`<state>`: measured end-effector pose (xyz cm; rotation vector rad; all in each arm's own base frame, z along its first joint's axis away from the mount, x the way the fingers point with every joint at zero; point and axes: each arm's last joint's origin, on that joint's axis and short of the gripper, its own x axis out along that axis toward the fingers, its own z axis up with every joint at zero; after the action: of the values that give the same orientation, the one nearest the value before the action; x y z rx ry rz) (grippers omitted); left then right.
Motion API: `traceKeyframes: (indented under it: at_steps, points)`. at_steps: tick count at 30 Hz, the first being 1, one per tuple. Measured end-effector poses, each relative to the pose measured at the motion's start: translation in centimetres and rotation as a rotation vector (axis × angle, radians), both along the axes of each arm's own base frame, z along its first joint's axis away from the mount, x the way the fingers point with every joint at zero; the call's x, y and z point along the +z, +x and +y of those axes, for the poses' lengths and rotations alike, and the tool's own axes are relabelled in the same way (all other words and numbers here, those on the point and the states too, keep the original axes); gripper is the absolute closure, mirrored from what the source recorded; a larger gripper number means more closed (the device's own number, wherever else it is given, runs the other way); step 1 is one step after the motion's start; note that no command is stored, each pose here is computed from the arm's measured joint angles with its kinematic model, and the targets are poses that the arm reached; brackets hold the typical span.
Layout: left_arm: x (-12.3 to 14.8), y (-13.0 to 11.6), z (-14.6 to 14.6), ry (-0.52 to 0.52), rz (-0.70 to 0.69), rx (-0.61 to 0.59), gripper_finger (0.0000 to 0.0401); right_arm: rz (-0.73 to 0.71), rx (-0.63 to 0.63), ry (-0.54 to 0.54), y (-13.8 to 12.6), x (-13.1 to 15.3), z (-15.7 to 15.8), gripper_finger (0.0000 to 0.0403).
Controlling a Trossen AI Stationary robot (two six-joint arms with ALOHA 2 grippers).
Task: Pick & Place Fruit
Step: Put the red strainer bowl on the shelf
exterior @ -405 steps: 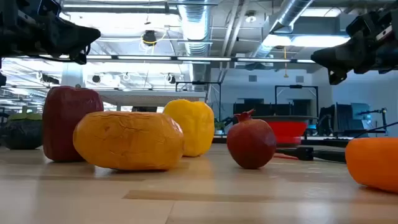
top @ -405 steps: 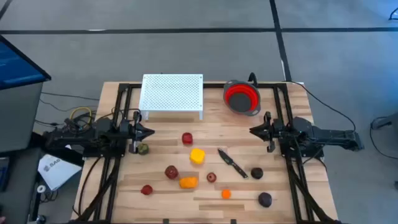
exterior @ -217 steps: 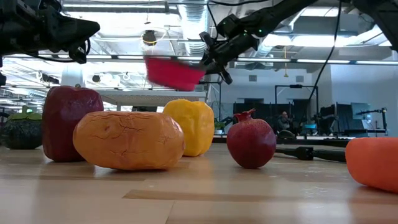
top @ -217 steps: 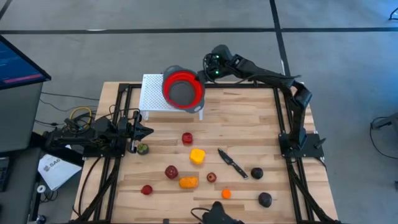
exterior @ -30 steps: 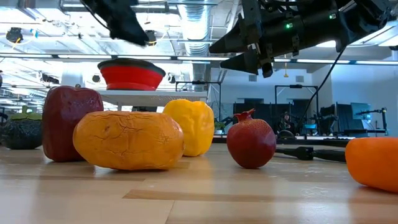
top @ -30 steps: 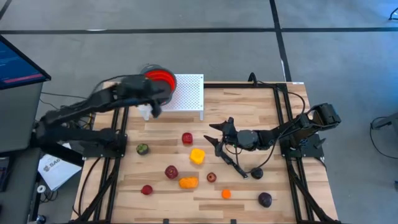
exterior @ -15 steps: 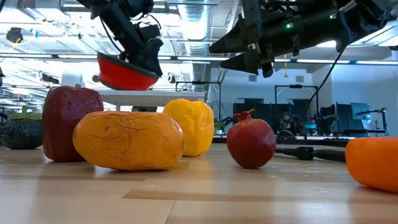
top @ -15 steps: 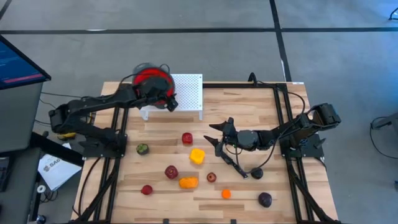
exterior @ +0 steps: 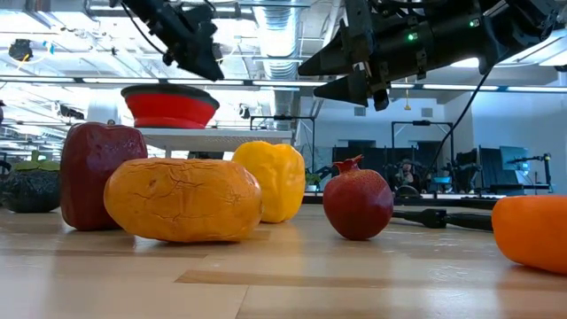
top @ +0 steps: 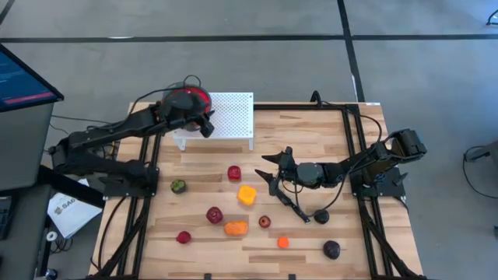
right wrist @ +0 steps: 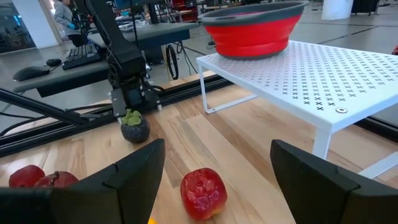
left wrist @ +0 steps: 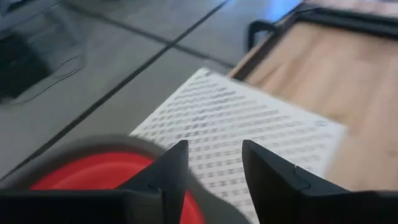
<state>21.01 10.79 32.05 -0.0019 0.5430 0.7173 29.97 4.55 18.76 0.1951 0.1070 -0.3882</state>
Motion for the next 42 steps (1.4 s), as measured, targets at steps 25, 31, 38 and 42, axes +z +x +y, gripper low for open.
traceKeyframes:
  at_steps: [25,31,38,42]
  points:
    - [-3.1,1.9,-0.5,0.13,0.338,0.091,0.0101,0.005,0.0,-0.001,0.0,0.0,0.0,0.0117]
    - [-3.0,1.8,-0.6,0.137,0.336,0.096,0.0159,0.005,0.0,-0.001,0.0,-0.1,0.0,0.0117]
    - [-2.9,2.2,-1.5,0.159,0.352,0.046,0.027,0.005,0.0,-0.001,0.0,0.0,0.0,0.0117]
    - [-2.8,2.4,-2.1,0.191,0.368,0.007,0.0332,0.005,0.0,-0.001,0.0,0.0,0.0,0.0117]
